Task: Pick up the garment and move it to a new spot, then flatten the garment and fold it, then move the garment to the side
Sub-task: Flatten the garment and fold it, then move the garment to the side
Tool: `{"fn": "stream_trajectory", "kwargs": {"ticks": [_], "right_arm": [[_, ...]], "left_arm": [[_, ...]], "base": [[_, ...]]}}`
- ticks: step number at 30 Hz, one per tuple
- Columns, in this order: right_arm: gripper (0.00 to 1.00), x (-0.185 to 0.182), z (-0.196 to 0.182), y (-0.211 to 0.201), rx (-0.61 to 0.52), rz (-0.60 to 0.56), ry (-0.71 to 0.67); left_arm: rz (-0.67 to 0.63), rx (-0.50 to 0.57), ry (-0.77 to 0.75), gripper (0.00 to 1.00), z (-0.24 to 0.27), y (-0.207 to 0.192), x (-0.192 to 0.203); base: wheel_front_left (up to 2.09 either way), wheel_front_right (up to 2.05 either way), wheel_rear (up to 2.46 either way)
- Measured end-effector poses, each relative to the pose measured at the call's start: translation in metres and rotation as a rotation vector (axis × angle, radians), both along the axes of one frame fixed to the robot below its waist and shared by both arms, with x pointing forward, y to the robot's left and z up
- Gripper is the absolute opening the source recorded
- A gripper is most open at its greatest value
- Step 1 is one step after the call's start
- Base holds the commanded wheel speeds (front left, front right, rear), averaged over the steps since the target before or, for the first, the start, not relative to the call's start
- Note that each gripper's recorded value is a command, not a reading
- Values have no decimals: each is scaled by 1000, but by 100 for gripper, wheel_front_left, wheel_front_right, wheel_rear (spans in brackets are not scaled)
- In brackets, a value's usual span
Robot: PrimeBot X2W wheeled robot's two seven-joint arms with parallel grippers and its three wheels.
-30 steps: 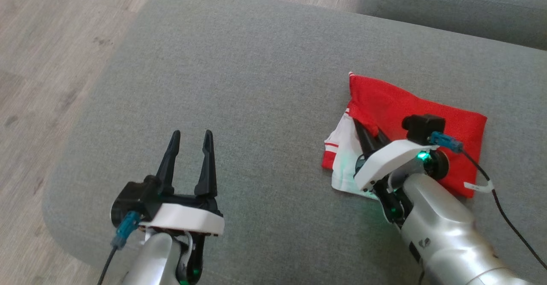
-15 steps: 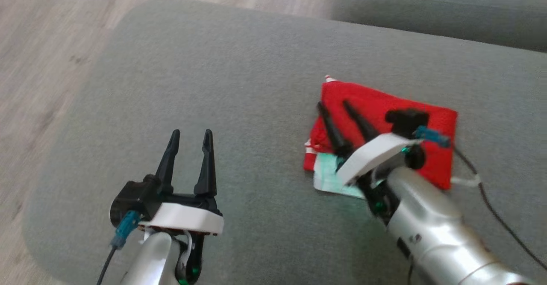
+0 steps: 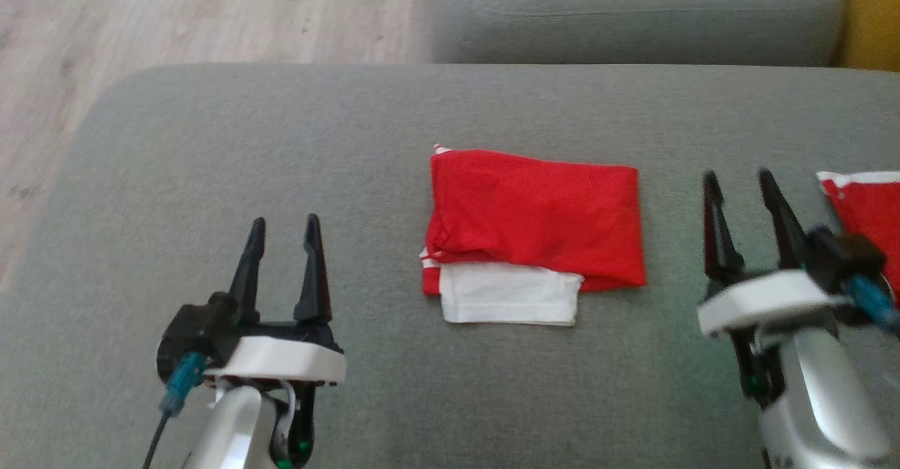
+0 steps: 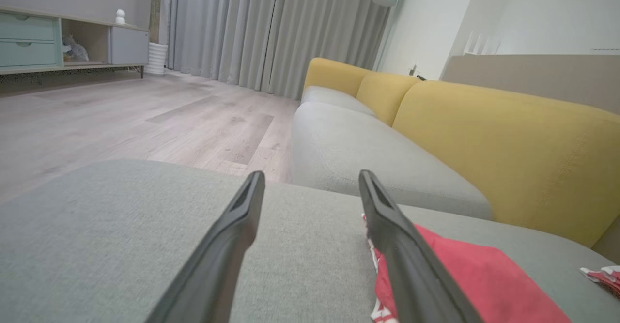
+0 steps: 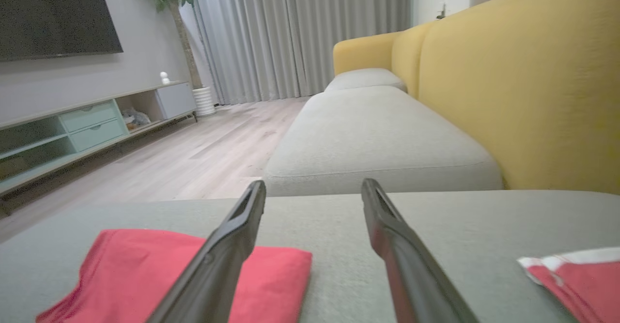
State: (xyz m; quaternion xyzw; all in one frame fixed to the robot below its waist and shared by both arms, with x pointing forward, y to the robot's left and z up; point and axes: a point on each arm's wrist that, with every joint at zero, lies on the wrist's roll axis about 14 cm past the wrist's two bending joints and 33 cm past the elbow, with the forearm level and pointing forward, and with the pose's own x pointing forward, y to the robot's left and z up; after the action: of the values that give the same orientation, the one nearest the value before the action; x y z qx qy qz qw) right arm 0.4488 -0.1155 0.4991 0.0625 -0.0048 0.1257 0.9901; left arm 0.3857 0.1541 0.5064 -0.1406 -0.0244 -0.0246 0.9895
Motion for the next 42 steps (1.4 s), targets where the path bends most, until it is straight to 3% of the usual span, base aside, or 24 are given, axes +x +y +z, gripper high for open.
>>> {"fn": "stream_trajectory", "kwargs": {"ticks": [8,15,35,42], "right_arm": [[100,-46,-3,-43,-28,-135,-19],[100,-69,-22,-50,22,-162,41],[100,-62,-27,-36,23,-121,54],[100,-31,-49,-11,15,-49,168]], "left_arm": [[-45,-13,24,100,-10,-15,-2],[-53,-18,53,100,-20,-18,-5],[-39,-18,66,100,-25,-12,-10],[-35,-15,88,100,-33,-10,0]], "base": [[0,0,0],[0,0,0],[0,0,0],[0,0,0]]}}
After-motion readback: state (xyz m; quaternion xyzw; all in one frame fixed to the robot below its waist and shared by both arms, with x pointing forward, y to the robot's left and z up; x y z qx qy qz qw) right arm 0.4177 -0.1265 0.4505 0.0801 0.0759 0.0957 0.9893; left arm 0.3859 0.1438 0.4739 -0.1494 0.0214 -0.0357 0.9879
